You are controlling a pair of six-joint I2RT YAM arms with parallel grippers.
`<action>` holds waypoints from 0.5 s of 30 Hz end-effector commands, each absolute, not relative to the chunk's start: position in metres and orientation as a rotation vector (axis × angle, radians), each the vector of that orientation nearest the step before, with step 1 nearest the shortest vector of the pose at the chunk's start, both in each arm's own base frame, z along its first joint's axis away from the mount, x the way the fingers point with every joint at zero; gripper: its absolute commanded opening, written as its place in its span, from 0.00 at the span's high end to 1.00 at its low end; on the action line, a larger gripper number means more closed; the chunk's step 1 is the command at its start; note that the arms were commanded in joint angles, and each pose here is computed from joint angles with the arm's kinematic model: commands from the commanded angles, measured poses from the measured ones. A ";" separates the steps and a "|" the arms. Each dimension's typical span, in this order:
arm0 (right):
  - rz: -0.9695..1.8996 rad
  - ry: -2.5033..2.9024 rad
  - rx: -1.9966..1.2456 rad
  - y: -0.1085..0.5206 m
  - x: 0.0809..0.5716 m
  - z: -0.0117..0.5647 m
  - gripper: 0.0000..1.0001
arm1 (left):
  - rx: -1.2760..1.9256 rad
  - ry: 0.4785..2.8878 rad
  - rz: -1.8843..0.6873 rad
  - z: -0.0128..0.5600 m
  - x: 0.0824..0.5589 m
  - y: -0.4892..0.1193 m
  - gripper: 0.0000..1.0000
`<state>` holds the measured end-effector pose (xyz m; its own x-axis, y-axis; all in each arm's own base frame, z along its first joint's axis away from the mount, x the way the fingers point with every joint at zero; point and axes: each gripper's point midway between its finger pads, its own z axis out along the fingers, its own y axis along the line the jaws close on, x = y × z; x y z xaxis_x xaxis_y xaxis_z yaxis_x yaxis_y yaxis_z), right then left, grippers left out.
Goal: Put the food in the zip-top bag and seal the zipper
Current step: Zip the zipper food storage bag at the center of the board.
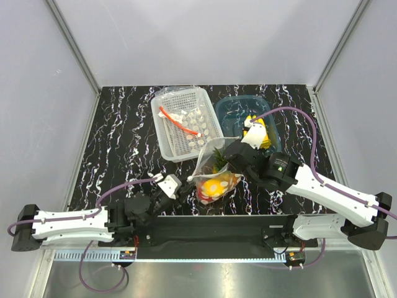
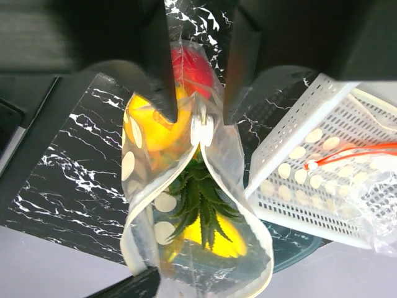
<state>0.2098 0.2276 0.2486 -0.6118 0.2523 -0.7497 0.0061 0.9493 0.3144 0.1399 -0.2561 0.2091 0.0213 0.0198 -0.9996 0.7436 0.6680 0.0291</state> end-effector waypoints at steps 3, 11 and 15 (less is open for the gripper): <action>0.375 2.182 0.202 0.229 0.214 0.254 1.00 | 0.649 1.401 -0.715 0.236 0.141 -0.266 0.85; 0.407 2.142 -0.140 0.236 0.206 0.274 0.39 | 0.623 1.389 -0.740 0.231 0.146 -0.253 1.00; 0.577 2.006 -0.430 0.267 0.197 0.299 0.51 | 0.587 1.368 -0.828 0.235 0.151 -0.242 1.00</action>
<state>0.2026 0.2443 0.2643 -0.5944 0.0466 -0.8028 -0.2662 0.9307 0.2511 0.1546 -0.2418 0.2121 0.0085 -0.0456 -0.9989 0.7512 0.6597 -0.0237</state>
